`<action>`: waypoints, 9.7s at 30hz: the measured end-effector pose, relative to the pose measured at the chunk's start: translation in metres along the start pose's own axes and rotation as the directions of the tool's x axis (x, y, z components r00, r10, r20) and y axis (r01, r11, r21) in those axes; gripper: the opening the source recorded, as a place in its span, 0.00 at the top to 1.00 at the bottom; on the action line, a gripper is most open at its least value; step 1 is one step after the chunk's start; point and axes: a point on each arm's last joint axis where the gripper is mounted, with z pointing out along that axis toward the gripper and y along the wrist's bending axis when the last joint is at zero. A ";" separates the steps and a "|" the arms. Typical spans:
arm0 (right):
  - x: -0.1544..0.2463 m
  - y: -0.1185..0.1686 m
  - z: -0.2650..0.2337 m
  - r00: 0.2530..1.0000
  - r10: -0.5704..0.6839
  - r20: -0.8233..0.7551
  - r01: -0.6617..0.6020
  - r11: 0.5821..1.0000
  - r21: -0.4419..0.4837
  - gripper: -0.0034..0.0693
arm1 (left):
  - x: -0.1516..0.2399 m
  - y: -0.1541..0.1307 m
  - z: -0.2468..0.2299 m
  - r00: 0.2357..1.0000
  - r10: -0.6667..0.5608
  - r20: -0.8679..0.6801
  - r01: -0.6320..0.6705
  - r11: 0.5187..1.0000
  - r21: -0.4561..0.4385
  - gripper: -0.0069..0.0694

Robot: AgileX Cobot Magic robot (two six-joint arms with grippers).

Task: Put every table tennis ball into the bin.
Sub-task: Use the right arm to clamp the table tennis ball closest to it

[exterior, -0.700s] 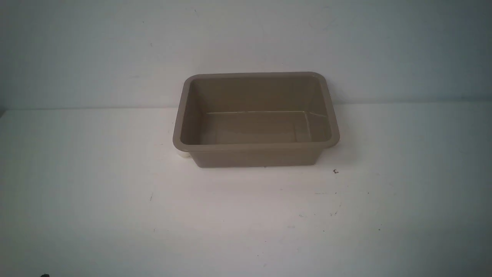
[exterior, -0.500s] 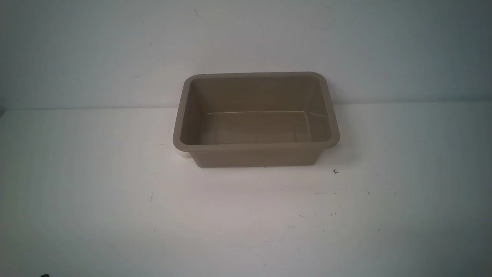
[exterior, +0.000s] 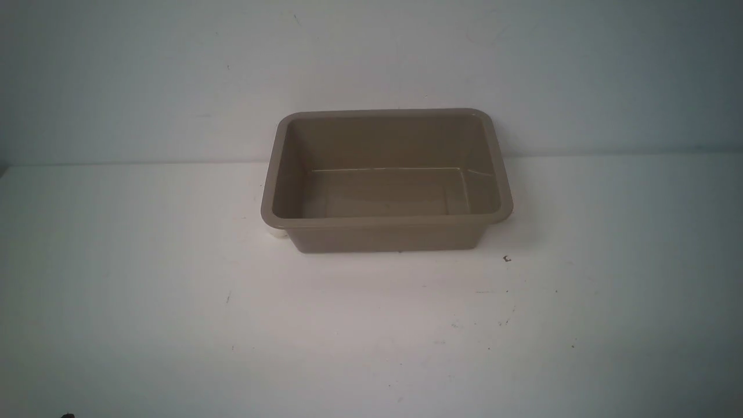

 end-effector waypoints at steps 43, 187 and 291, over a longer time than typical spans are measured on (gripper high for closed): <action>-0.103 -0.013 -0.061 0.964 0.145 0.222 -0.134 0.989 -0.065 0.49 | 0.000 0.000 0.000 1.000 0.000 0.000 0.000 1.000 0.000 0.27; -0.106 0.024 0.370 0.884 -0.452 -0.120 0.178 0.562 -0.808 0.31 | -0.139 -0.013 0.001 0.958 0.207 -0.196 -0.191 0.977 0.101 0.27; -0.124 0.047 0.390 0.934 -0.352 0.064 0.300 0.672 -0.677 0.48 | -0.138 -0.012 0.001 0.952 0.221 -0.211 -0.204 0.974 0.098 0.27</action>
